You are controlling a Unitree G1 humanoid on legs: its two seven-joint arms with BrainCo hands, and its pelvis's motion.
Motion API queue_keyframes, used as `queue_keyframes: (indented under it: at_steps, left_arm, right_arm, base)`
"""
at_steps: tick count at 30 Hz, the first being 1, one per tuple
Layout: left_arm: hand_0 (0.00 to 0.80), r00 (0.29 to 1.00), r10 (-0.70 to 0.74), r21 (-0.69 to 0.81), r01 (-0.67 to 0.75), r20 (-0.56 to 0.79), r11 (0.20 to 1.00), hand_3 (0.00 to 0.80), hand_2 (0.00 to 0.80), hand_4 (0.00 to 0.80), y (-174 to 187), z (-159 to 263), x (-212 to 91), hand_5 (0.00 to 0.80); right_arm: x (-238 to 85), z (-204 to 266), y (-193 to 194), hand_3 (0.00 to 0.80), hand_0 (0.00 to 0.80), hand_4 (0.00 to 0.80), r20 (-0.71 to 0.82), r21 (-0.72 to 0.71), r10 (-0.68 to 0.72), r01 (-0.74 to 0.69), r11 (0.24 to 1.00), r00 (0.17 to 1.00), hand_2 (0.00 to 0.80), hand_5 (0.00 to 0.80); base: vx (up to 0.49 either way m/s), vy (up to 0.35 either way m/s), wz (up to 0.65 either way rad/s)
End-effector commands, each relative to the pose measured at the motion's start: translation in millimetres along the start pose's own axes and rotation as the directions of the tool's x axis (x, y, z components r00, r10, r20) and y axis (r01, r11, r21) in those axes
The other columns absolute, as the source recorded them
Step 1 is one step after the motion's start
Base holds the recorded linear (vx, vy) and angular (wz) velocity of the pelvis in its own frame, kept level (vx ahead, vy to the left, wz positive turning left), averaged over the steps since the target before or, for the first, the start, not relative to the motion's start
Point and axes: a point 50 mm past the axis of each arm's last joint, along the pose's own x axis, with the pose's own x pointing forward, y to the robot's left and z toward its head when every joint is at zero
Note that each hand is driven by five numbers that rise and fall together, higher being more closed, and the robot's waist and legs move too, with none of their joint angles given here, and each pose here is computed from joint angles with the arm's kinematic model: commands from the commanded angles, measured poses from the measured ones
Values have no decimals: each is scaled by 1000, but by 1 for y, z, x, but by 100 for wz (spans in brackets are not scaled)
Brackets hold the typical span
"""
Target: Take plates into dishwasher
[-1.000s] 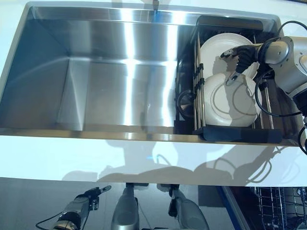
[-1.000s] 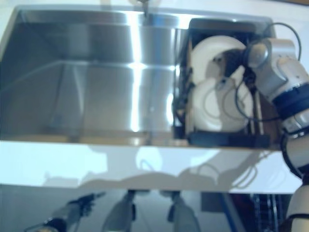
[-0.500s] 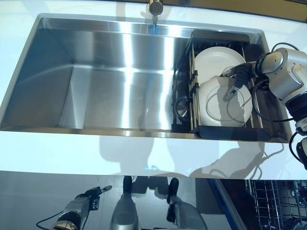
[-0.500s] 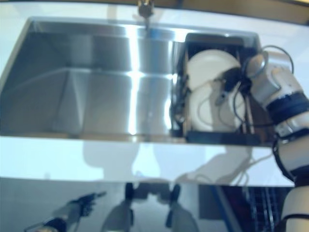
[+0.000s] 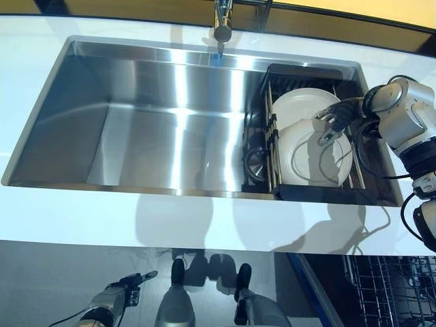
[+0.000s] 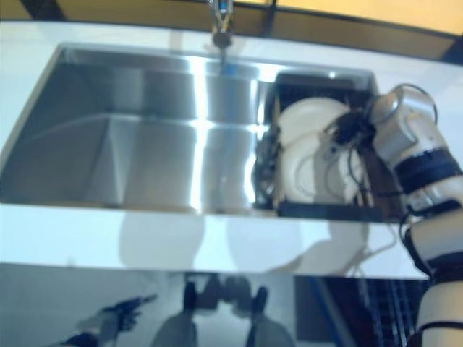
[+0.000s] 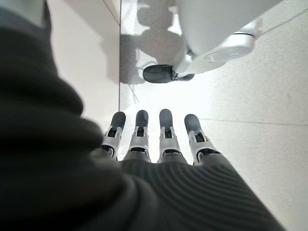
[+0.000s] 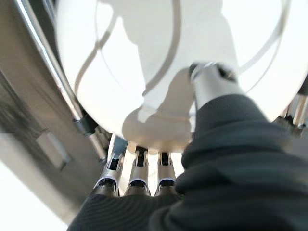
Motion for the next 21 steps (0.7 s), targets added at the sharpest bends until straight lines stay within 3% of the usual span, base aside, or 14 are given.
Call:
queue_keyframes:
  at_steps: [1,8,21]
  left_arm:
    - [0,1000,30,30,-30,-9,999,0,0,0,8,5,0,0]
    - [0,999,28,23,-28,-16,999,0,0,0,9,4,0,0]
    - [0,999,27,12,-26,-31,1000,0,0,0,10,3,0,0]
  right_arm:
    - [26,-23,52,800,800,800,-73,75,294,-289,954,953,800,800]
    - [24,-24,55,800,800,800,3,185,329,-324,928,944,800,800]
    - [29,-25,78,800,800,800,77,231,467,-471,851,881,800,800]
  base:
    - [0,0,0]
    - [0,0,0]
    - [1,1,-2]
